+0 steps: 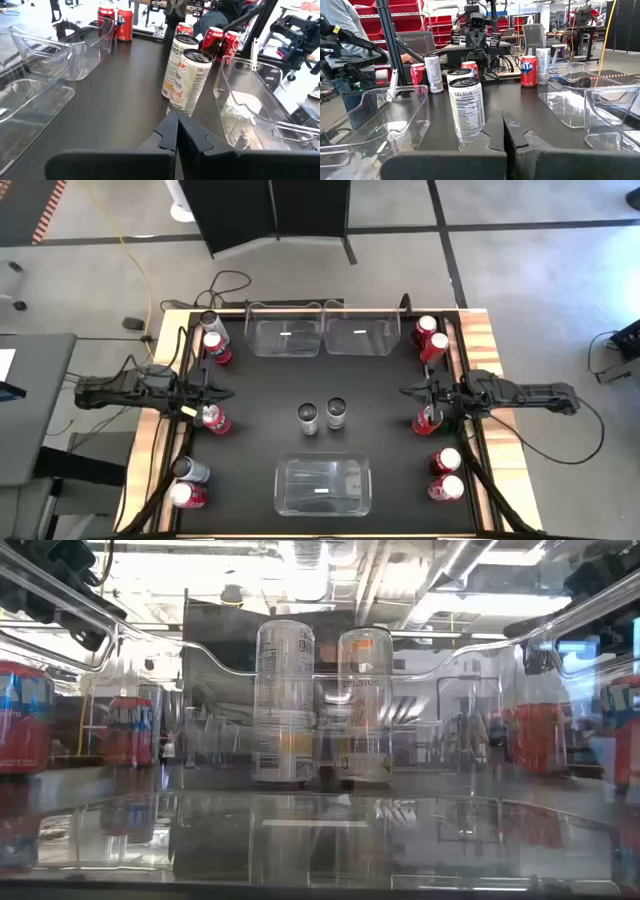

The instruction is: Sort soda cans

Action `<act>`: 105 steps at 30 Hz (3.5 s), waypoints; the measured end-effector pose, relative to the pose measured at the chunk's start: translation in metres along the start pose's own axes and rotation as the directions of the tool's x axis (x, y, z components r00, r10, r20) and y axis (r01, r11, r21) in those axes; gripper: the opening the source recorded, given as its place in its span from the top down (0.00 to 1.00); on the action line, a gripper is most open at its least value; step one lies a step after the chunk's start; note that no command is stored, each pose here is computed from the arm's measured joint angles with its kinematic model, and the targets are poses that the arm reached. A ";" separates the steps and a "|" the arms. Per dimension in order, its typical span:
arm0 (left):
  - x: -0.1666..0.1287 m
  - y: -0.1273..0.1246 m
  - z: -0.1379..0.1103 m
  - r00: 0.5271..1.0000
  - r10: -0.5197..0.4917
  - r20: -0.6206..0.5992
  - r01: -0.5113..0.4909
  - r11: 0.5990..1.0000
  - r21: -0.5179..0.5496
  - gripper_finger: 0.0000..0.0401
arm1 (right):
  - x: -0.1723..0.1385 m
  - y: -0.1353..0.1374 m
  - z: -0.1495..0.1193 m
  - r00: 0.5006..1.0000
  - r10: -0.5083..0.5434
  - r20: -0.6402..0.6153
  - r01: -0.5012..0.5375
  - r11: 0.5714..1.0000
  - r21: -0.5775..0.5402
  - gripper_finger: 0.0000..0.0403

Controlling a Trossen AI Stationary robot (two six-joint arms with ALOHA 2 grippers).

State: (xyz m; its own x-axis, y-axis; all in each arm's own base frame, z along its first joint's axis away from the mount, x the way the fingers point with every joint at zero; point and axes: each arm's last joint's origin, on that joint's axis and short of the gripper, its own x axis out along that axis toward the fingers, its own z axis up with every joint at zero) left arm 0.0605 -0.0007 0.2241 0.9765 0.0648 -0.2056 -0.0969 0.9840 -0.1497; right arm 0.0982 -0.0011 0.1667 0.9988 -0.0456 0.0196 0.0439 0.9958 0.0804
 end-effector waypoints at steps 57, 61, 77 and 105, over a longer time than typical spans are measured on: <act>0.000 0.001 0.003 0.997 0.064 0.039 -0.071 0.974 0.217 1.00 | 0.000 0.000 0.000 1.000 0.000 0.001 0.000 1.000 0.000 1.00; 0.000 0.001 0.003 0.997 0.064 0.039 -0.071 0.974 0.217 1.00 | 0.000 0.000 0.000 1.000 -0.005 0.000 0.005 0.999 -0.037 1.00; -0.001 -0.001 0.020 0.977 0.040 0.210 -0.069 0.989 0.133 1.00 | 0.000 -0.004 0.003 0.999 -0.020 0.033 0.032 0.901 -0.433 1.00; 0.040 0.001 0.064 0.735 0.556 0.388 -0.282 0.771 -0.570 0.71 | 0.003 -0.023 0.155 0.641 -0.646 0.415 0.291 0.705 0.647 1.00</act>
State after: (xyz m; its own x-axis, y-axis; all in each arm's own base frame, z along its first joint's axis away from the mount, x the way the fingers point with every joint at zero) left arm 0.1121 0.0133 0.2774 0.7388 0.6590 0.1410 -0.4600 0.6461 -0.6091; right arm 0.0970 -0.0364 0.3192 0.6020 -0.7054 0.3743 0.3069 0.6371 0.7070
